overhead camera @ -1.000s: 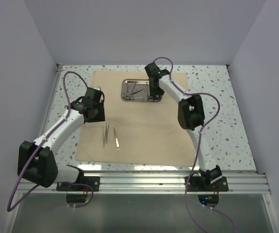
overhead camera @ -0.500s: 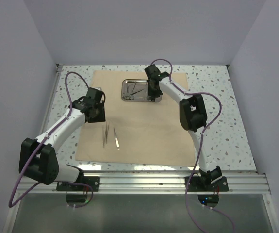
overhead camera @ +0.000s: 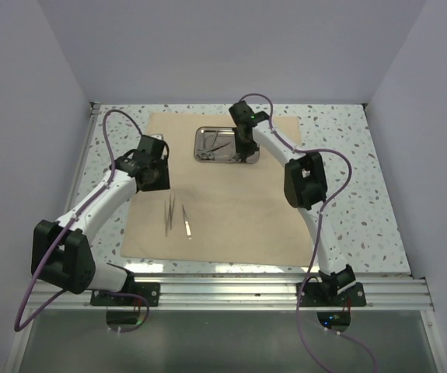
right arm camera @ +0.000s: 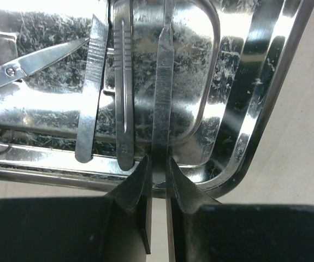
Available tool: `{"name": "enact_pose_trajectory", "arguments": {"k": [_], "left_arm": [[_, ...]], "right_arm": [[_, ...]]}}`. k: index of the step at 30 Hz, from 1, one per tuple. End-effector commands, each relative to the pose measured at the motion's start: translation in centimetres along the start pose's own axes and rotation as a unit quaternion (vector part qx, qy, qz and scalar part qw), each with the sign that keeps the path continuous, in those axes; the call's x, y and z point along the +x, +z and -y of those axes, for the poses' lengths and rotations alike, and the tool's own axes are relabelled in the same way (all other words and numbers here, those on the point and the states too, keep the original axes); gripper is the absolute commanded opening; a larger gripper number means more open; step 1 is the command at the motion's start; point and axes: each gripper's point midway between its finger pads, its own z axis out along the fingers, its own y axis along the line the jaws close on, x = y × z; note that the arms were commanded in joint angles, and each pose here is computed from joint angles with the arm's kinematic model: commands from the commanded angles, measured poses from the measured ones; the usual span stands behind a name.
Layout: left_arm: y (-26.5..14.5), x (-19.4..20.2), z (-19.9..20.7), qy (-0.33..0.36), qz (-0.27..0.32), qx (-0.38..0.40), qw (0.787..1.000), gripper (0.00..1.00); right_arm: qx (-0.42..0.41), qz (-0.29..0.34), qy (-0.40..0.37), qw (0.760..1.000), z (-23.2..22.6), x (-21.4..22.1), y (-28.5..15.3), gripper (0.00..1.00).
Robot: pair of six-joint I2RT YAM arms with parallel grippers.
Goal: Open and lay out the surgical kit
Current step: Pick up the medical item from the container, then place the medical item in the surgical kit.
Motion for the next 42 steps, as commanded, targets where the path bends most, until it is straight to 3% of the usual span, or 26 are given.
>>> {"name": "enact_pose_trajectory", "arguments": {"k": [1,6,12,20,24,32,33,34,35,36,37,38,42], "left_arm": [[-0.5,-2.8,0.9,0.005,0.031,0.018,0.999,0.42],[-0.6,-6.2,2.0,0.024,0.062,0.026,0.997,0.44],[0.6,-10.5,4.3,0.032,0.079,0.040,0.996,0.45],[3.6,-13.9,9.4,0.038,0.086,0.068,0.993,0.45],[4.9,-13.9,13.8,0.057,0.080,0.086,0.991,0.44],[9.3,-14.1,21.3,0.066,0.060,0.121,0.989,0.45],[9.5,-13.7,22.1,0.072,0.055,0.124,0.988,0.45],[9.9,-13.6,22.8,0.075,0.052,0.127,0.988,0.45],[10.8,-13.7,23.6,0.077,0.052,0.129,0.987,0.45],[11.1,-13.2,24.2,0.082,0.046,0.132,0.987,0.45],[11.9,-12.7,24.7,0.084,0.041,0.132,0.987,0.45],[12.0,-12.7,25.0,0.085,0.042,0.135,0.986,0.45],[13.1,-11.6,26.1,0.081,0.040,0.145,0.985,0.47]], "right_arm": [[-0.009,-0.023,-0.024,0.999,-0.4,0.9,-2.8,0.00],[-0.007,0.025,-0.018,1.000,1.2,-0.4,-8.1,0.00],[0.001,0.028,-0.011,1.000,3.3,2.9,-11.4,0.00],[-0.005,0.013,0.025,1.000,6.4,10.6,-15.5,0.00],[-0.011,-0.025,0.048,0.998,7.9,17.6,-15.8,0.00],[-0.069,-0.069,0.083,0.992,7.6,25.2,-17.3,0.00],[-0.070,-0.069,0.080,0.992,7.7,25.7,-17.4,0.05],[-0.069,-0.071,0.076,0.992,7.8,26.0,-17.5,0.19],[-0.066,-0.077,0.076,0.992,8.0,26.4,-17.7,0.50],[-0.066,-0.078,0.075,0.992,8.1,26.4,-17.9,0.70],[-0.067,-0.072,0.075,0.992,8.2,26.3,-18.4,0.80],[-0.060,-0.074,0.074,0.993,8.6,26.5,-18.8,0.85],[-0.070,-0.046,0.079,0.993,8.7,25.5,-20.7,0.86]]}}
